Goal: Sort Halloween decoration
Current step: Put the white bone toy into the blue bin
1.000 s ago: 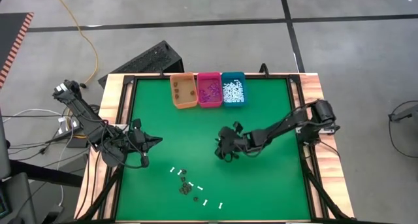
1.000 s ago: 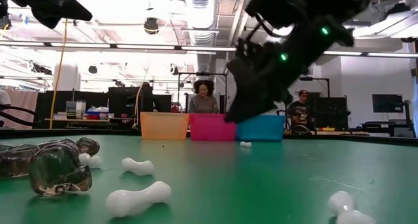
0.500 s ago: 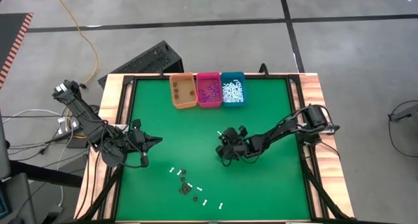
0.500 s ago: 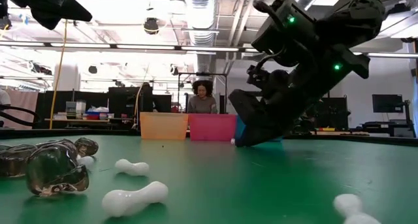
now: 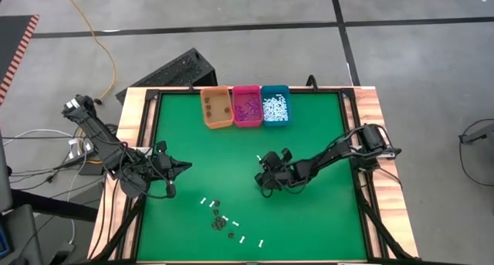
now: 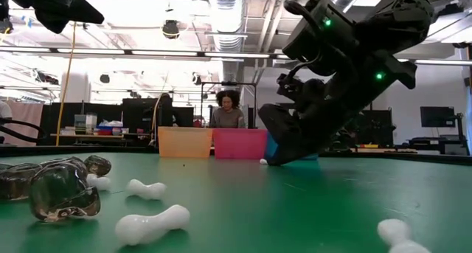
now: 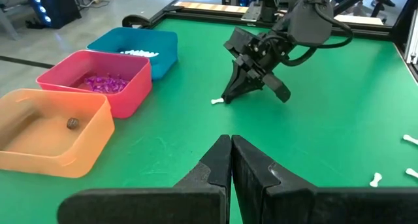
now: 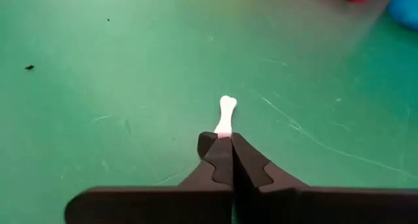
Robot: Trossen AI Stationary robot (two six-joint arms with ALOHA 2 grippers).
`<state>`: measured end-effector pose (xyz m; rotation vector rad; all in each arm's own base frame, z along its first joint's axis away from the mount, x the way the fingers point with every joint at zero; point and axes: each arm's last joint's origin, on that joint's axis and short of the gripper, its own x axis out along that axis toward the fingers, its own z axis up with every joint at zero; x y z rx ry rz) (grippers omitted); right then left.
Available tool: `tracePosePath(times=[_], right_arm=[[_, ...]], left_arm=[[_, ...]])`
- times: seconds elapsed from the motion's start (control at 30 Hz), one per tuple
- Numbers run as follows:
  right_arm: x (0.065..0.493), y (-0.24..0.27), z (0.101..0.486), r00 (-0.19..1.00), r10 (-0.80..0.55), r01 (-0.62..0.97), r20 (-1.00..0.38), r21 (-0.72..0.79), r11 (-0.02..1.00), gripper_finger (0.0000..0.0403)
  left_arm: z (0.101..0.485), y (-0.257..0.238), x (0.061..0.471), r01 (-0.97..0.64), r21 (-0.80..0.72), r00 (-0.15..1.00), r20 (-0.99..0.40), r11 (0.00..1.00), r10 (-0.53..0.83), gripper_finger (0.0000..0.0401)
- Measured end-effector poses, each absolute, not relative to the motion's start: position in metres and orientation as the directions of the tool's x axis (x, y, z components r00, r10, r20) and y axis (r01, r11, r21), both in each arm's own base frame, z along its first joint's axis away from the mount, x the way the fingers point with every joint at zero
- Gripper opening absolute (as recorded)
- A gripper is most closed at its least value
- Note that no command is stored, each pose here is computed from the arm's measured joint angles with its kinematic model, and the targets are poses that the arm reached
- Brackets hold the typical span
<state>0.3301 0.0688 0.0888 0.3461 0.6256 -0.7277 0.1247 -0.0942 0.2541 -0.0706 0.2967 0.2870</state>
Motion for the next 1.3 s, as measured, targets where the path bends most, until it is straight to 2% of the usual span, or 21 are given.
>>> tracePosePath(times=[0.2, 0.33, 0.43, 0.53, 0.7, 0.77, 0.83, 0.97, 1.1, 1.2, 1.3], right_arm=[[0.323, 0.067, 0.122, 0.593, -0.530, 0.687, -0.607, 0.037, 0.726, 0.0016], [0.319, 0.060, 0.155, 0.627, -0.563, 0.679, -0.538, 0.023, 0.734, 0.0016], [0.319, 0.054, 0.162, 0.625, -0.577, 0.669, -0.525, -0.020, 0.743, 0.0025], [0.322, 0.048, 0.165, 0.650, -0.540, 0.647, -0.535, 0.016, 0.762, 0.0082], [0.334, 0.042, 0.144, 0.649, -0.542, 0.650, -0.534, 0.019, 0.759, 0.0196], [0.338, 0.042, 0.136, 0.645, -0.564, 0.665, -0.515, 0.016, 0.746, 0.0223], [0.342, 0.043, 0.125, 0.641, -0.572, 0.675, -0.512, 0.021, 0.738, 0.0234], [0.344, 0.045, 0.102, 0.618, -0.564, 0.695, -0.548, 0.045, 0.718, 0.0228], [0.343, 0.051, 0.087, 0.589, -0.592, 0.739, -0.549, 0.069, 0.671, 0.0203], [0.341, 0.050, 0.080, 0.573, -0.591, 0.757, -0.568, 0.091, 0.647, 0.0149], [0.340, 0.050, 0.078, 0.563, -0.588, 0.761, -0.581, 0.087, 0.643, 0.0064]], left_arm=[[0.254, -0.094, 0.125, -0.289, -0.026, 0.916, -0.298, 0.957, 0.268, 0.0000], [0.254, -0.094, 0.125, -0.290, -0.026, 0.916, -0.298, 0.957, 0.269, 0.0000], [0.254, -0.094, 0.125, -0.289, -0.027, 0.916, -0.298, 0.957, 0.269, 0.0000], [0.254, -0.094, 0.125, -0.289, -0.026, 0.916, -0.298, 0.957, 0.269, 0.0000], [0.254, -0.094, 0.124, -0.289, -0.021, 0.915, -0.301, 0.957, 0.270, 0.0000], [0.254, -0.094, 0.124, -0.290, -0.018, 0.914, -0.302, 0.957, 0.271, 0.0000], [0.253, -0.094, 0.124, -0.289, -0.016, 0.914, -0.303, 0.957, 0.271, 0.0000], [0.253, -0.094, 0.124, -0.289, -0.010, 0.912, -0.306, 0.957, 0.272, 0.0000], [0.253, -0.093, 0.124, -0.288, -0.007, 0.912, -0.308, 0.958, 0.272, 0.0000], [0.252, -0.093, 0.124, -0.289, 0.000, 0.910, -0.311, 0.957, 0.274, 0.0000], [0.252, -0.093, 0.123, -0.291, -0.002, 0.908, -0.314, 0.957, 0.276, 0.0000]])
